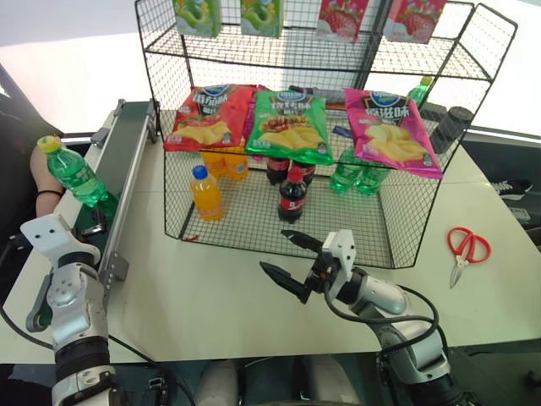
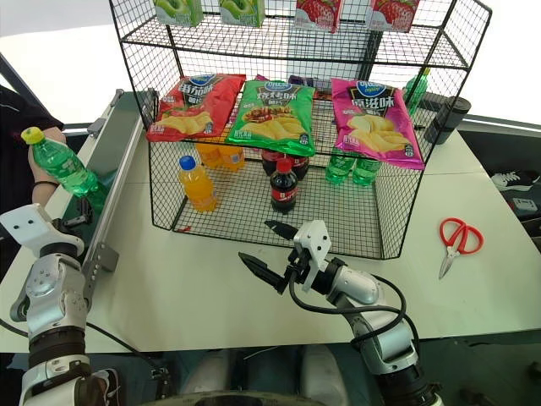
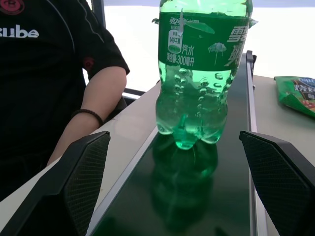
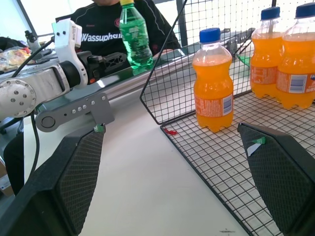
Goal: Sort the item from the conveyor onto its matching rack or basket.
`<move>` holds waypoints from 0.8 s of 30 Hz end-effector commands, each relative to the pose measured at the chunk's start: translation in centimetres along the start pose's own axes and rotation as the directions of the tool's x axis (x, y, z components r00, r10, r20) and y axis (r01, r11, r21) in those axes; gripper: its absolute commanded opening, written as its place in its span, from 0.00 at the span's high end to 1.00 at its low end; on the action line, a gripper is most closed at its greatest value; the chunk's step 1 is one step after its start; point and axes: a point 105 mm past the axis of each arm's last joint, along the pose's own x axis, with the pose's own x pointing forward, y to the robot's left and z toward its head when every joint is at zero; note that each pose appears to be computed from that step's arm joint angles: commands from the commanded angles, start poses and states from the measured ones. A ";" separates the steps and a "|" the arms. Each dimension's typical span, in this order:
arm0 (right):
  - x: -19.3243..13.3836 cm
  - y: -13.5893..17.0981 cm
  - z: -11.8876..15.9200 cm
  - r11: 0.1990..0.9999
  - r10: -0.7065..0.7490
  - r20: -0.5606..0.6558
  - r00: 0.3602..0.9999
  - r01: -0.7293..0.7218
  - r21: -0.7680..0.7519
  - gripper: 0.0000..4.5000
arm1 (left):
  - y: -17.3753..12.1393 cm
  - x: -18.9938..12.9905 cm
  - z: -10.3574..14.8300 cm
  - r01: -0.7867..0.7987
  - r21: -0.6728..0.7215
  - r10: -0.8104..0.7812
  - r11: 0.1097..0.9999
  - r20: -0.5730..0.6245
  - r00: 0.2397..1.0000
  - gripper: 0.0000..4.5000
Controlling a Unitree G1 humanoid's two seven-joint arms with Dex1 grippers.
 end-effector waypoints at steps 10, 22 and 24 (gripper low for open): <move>0.4 0.7 2.0 0.999 0.024 0.059 0.998 -0.023 -0.023 0.00 | 0.2 0.2 1.4 -0.012 0.005 0.012 1.000 0.063 0.998 0.06; 0.5 0.3 2.5 0.999 0.016 0.060 0.998 -0.014 -0.030 0.00 | -0.5 0.4 5.1 0.089 0.026 -0.092 0.996 0.168 0.982 0.41; 0.2 0.0 2.6 0.999 0.006 0.055 0.998 -0.003 -0.049 0.00 | -1.7 0.3 7.1 0.181 0.065 -0.191 0.981 0.216 0.958 0.41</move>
